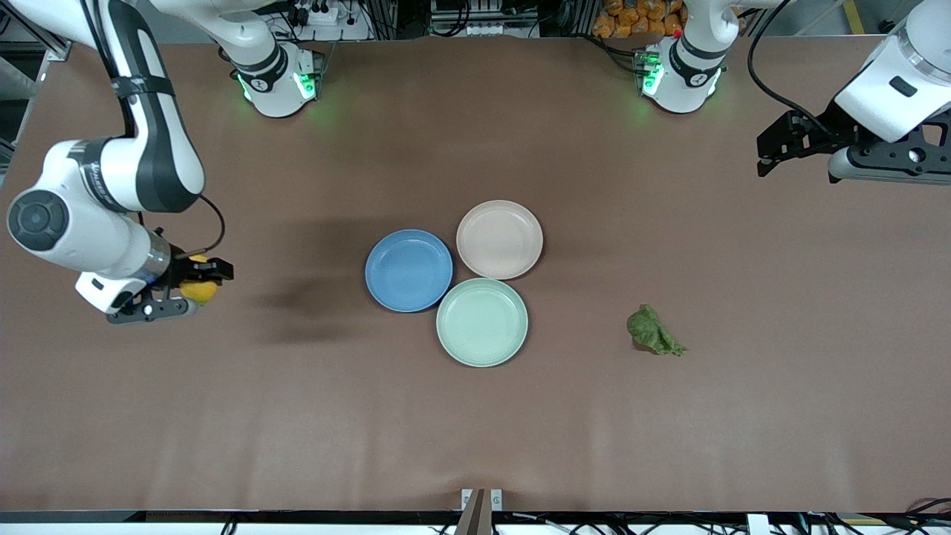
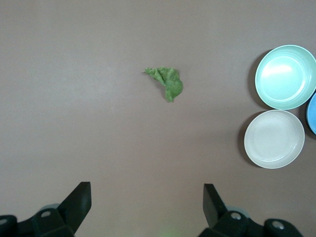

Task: Pick lemon and lettuce from blue and beige plates
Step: 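Carry the yellow lemon away from the blue plate with the right gripper, then lower the lemon onto the table and open the right gripper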

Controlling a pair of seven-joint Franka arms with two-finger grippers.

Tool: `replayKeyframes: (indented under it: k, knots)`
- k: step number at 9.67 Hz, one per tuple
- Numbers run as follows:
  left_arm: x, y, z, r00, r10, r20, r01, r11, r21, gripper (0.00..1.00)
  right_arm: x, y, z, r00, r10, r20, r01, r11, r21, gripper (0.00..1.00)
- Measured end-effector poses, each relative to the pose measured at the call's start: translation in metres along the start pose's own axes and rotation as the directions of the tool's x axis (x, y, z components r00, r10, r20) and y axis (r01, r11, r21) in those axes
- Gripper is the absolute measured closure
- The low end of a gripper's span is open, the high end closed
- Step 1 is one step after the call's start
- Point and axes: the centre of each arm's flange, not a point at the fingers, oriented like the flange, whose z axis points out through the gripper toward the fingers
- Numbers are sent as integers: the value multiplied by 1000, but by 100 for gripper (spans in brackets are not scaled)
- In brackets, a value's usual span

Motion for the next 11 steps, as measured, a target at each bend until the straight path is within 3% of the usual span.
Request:
replayKeyframes:
  k: [5,11]
  knots:
    - [0,0,0,1000,0,0,0,1000,1,0,-46,2,61,999,2,-47,-2,1000,-1,43]
    - [0,-1,-1,1000,0,-6,0,1000,11,0,-54,16,102,999,22,-32,-22,1000,-5,43]
